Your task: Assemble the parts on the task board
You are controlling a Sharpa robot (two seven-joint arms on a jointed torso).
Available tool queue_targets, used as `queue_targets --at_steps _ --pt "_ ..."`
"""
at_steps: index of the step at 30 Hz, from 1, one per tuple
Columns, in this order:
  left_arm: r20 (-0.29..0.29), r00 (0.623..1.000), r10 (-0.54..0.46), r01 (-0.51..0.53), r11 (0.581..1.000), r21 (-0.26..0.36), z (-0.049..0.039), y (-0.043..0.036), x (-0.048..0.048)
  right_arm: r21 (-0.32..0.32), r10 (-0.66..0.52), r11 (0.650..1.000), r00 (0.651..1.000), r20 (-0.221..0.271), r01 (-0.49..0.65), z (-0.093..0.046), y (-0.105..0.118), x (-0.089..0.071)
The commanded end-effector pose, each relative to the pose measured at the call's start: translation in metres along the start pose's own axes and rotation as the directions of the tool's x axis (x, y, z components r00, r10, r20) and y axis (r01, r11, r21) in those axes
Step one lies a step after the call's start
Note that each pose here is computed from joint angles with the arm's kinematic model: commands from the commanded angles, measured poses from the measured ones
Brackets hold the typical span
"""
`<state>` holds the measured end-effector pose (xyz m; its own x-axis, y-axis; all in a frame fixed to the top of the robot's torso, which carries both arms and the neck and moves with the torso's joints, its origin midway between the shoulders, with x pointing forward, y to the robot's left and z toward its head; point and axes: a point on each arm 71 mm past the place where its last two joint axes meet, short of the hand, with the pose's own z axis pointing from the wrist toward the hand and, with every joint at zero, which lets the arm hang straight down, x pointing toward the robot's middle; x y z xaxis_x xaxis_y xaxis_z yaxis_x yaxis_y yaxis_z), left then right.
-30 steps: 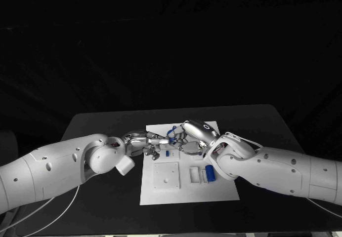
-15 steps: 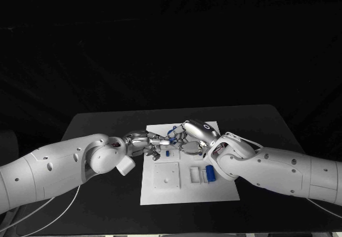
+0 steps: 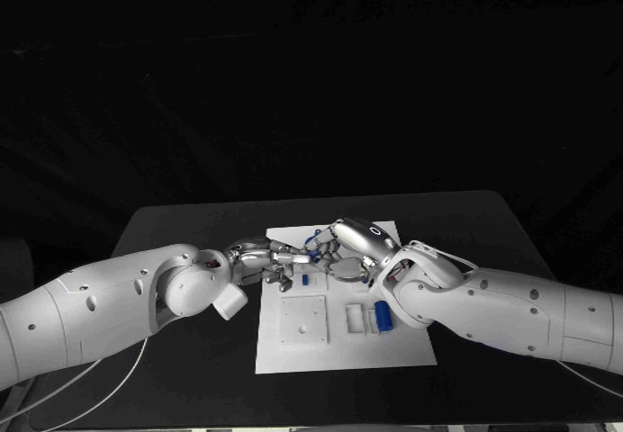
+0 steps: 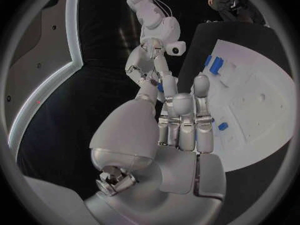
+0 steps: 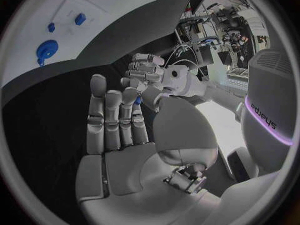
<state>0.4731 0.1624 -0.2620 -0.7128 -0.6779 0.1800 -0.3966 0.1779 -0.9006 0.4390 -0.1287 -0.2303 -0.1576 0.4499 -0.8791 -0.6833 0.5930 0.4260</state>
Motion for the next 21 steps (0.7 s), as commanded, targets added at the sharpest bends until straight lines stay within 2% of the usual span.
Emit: queue_targets --at_steps 1,21 --pt "-0.017 1.0 -0.023 0.024 0.999 0.028 0.0016 -0.0039 0.0039 -0.003 0.003 1.0 1.0 -0.021 -0.003 -0.0001 0.0007 0.0023" --pt "-0.002 0.998 -0.069 0.069 0.996 0.058 0.0027 -0.0062 0.0034 -0.002 0.003 1.0 1.0 -0.025 -0.003 0.0002 0.0002 0.0028"
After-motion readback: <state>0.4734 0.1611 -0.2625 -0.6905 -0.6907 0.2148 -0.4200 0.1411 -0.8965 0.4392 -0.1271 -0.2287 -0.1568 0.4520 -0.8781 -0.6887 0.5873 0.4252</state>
